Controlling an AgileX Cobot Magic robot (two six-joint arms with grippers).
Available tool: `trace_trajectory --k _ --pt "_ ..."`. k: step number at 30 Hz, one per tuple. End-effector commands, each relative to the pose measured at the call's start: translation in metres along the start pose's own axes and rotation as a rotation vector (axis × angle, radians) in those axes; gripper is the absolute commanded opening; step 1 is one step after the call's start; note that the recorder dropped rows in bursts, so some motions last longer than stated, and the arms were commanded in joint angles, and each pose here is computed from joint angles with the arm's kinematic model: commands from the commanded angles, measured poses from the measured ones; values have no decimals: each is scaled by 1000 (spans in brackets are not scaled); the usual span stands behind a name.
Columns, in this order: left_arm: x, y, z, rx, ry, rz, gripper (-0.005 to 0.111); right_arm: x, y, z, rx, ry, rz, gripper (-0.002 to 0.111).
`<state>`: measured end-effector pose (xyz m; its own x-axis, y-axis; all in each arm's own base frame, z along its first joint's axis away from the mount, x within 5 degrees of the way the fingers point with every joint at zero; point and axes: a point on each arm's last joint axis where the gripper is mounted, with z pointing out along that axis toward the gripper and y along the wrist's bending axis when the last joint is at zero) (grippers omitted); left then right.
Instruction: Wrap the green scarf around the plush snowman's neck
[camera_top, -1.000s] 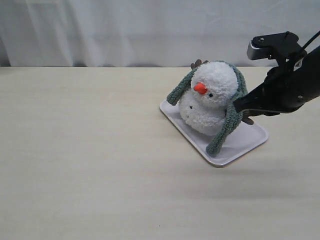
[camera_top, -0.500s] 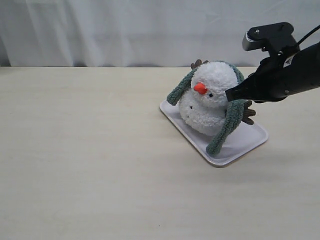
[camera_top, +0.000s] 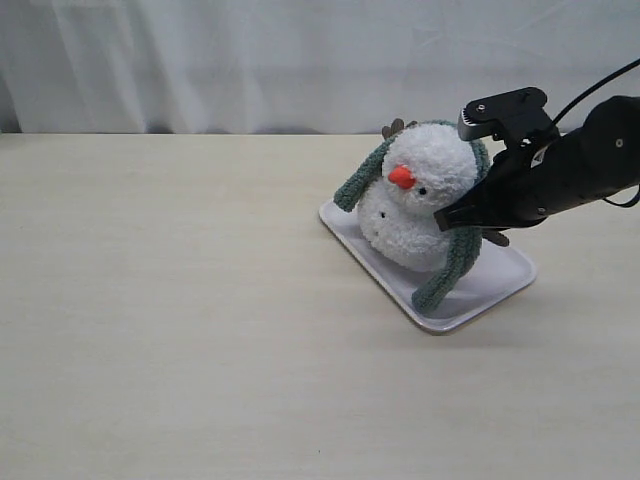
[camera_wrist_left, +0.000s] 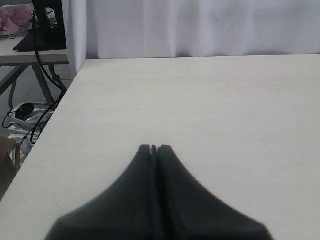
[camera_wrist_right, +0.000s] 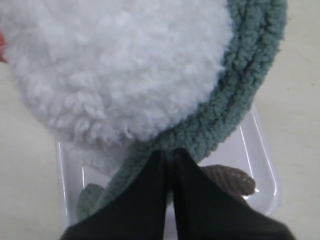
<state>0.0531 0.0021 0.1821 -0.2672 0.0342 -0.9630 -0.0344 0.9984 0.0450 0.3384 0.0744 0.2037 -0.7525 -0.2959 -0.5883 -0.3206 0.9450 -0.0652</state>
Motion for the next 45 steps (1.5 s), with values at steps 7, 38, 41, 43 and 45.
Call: trace_trajectory --k 7,38,41,43,45 --pt "0 0 0 6 -11 -6 0 -2 1 2 -5 -28 13 4" --pt "0 0 0 6 -13 -8 0 7 7 -110 -34 49 -19 63" --pt "0 0 0 6 -15 -8 0 16 9 -106 -41 99 -8 63" --pt "0 0 0 6 -15 -8 0 24 9 -102 -45 127 -6 63" --pt "0 0 0 6 -15 -8 0 32 10 -95 -41 155 18 63"
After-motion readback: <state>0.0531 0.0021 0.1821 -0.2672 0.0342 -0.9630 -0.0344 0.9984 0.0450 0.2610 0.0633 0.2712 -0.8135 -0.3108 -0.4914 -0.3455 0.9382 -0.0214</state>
